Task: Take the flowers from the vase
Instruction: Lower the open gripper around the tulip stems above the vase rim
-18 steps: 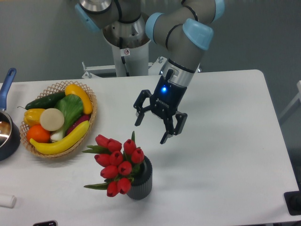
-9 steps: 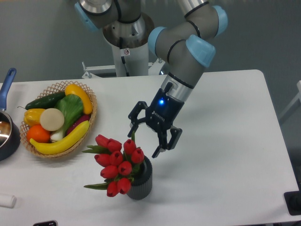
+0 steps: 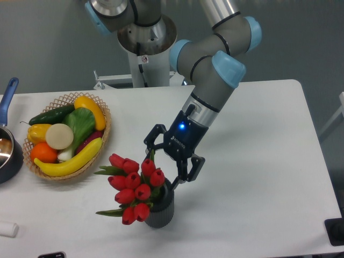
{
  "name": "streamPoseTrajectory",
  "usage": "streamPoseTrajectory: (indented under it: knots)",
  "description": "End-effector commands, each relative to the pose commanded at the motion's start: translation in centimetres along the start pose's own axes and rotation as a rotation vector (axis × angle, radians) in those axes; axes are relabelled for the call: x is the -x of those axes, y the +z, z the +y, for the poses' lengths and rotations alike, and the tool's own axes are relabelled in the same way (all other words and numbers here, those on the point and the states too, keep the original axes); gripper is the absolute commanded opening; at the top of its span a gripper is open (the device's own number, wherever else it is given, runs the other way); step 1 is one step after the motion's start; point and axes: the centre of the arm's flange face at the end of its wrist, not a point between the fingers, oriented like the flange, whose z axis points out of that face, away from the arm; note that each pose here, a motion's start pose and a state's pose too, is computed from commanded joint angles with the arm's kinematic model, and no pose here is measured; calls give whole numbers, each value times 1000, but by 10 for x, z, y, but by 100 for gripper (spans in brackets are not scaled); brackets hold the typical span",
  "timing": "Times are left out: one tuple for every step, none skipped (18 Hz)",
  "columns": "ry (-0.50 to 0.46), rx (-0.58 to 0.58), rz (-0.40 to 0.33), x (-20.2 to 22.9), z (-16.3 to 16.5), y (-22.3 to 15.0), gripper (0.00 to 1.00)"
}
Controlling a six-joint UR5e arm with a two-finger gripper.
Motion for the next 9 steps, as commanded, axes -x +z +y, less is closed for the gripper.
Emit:
streamPoseTrajectory:
  knots:
    - [3, -1, -1, 2, -1, 1, 100]
    - [9, -2, 2, 3, -4, 3, 100]
    - [10, -2, 3, 4, -3, 6, 100]
    - [9, -2, 6, 4, -2, 8, 100]
    - [8, -1, 10, 4, -1, 10, 100]
    - [9, -1, 16, 2, -2, 14, 100]
    - [13, -2, 19, 1, -4, 15, 100]
    - [12, -1, 20, 1, -4, 16, 100]
    - [12, -3, 22, 0, -4, 17, 100]
